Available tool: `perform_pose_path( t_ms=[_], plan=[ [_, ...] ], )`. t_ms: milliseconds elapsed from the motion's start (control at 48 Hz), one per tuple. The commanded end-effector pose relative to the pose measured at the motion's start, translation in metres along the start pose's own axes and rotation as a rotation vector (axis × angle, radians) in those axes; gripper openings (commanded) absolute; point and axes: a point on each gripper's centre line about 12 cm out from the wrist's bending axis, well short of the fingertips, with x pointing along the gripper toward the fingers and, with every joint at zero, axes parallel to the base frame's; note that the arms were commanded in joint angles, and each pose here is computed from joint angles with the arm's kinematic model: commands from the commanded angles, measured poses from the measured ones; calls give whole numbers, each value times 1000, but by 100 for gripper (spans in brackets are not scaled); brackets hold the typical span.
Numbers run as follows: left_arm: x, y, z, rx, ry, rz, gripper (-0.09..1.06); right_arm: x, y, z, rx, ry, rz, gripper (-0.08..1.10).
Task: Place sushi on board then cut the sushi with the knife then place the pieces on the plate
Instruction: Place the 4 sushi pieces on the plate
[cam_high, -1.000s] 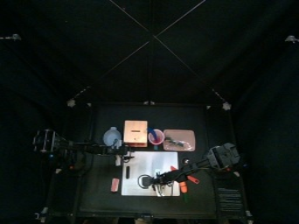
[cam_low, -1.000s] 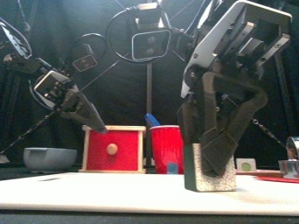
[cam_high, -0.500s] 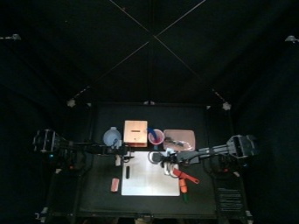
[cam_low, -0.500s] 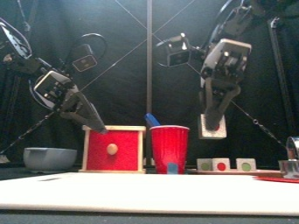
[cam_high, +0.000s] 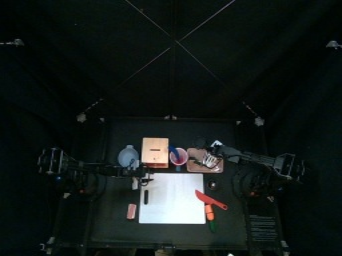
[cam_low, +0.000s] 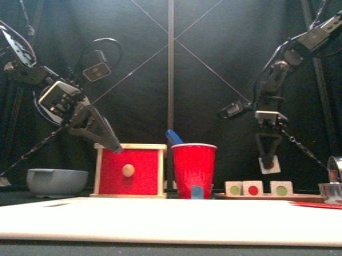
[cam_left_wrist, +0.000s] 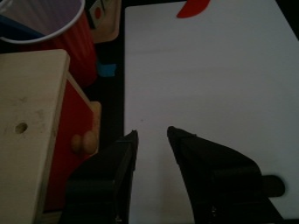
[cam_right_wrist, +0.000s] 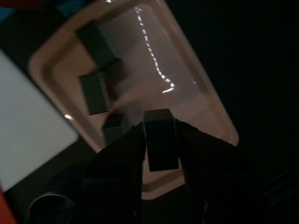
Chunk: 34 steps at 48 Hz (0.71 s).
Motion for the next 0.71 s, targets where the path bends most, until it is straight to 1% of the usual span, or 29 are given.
perform_pose_path(
  t_ms=[21,146,208,333,417,562,708],
  plan=[
    [-1,2,6,6,-22,5,74,10,-11,-1,46,-8,-10,59],
    [-1,3,7,14,-23,5,74,29,-15,-4,84,-34,7,67],
    [-1,3,7,13,-24,4,74,34,-17,-5,93,-40,10,72],
    [-1,3,6,12,-22,5,74,35,-22,-4,106,-44,3,80],
    [-1,3,7,12,-24,4,74,27,-23,0,105,-73,1,83],
    [-2,3,10,10,-34,5,74,5,-22,7,88,-110,-4,83],
    [-4,1,12,13,-44,3,74,-23,-5,15,20,-194,14,83]
  ],
)
